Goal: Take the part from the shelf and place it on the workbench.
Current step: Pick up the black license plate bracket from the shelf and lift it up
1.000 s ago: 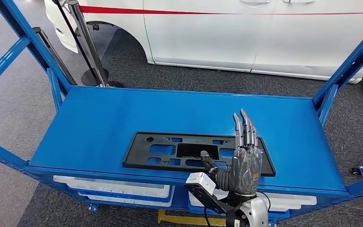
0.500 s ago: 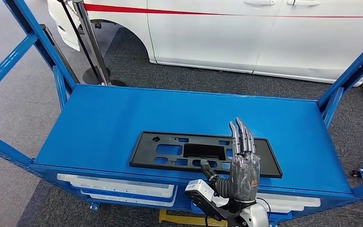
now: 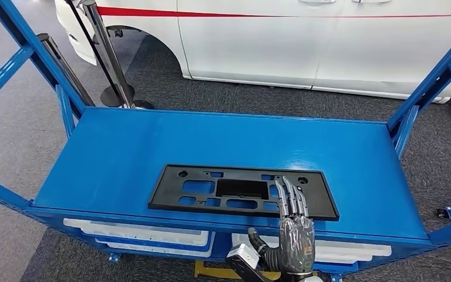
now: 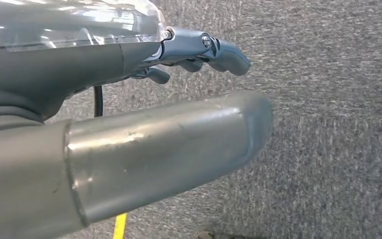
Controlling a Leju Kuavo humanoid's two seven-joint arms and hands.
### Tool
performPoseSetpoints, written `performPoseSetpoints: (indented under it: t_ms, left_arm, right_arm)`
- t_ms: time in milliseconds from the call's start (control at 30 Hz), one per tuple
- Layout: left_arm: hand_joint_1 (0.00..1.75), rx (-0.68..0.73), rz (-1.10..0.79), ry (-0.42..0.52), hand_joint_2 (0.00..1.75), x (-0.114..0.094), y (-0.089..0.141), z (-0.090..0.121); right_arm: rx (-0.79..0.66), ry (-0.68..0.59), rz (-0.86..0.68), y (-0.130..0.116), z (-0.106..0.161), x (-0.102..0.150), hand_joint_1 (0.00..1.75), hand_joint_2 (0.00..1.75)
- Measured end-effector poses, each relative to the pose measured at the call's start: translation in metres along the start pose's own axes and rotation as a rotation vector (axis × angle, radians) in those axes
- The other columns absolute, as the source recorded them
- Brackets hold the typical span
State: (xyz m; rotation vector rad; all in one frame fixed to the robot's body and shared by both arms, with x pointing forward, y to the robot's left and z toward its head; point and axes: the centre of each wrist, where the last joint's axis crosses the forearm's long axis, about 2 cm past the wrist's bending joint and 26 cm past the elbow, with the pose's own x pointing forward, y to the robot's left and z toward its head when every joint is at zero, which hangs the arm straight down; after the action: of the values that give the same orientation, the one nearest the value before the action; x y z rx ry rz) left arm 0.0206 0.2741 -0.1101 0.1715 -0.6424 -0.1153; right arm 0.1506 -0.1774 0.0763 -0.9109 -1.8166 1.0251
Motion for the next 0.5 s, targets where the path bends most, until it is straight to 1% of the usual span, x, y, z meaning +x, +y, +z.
performPoseSetpoints:
  t_ms: [500]
  left_arm:
    - [0.00, -0.002, 0.005, 0.000, 0.00, 0.000, -0.003, 0.001]
  right_arm:
    - [0.036, -0.003, 0.015, 0.003, 0.011, -0.006, 0.00, 1.75]
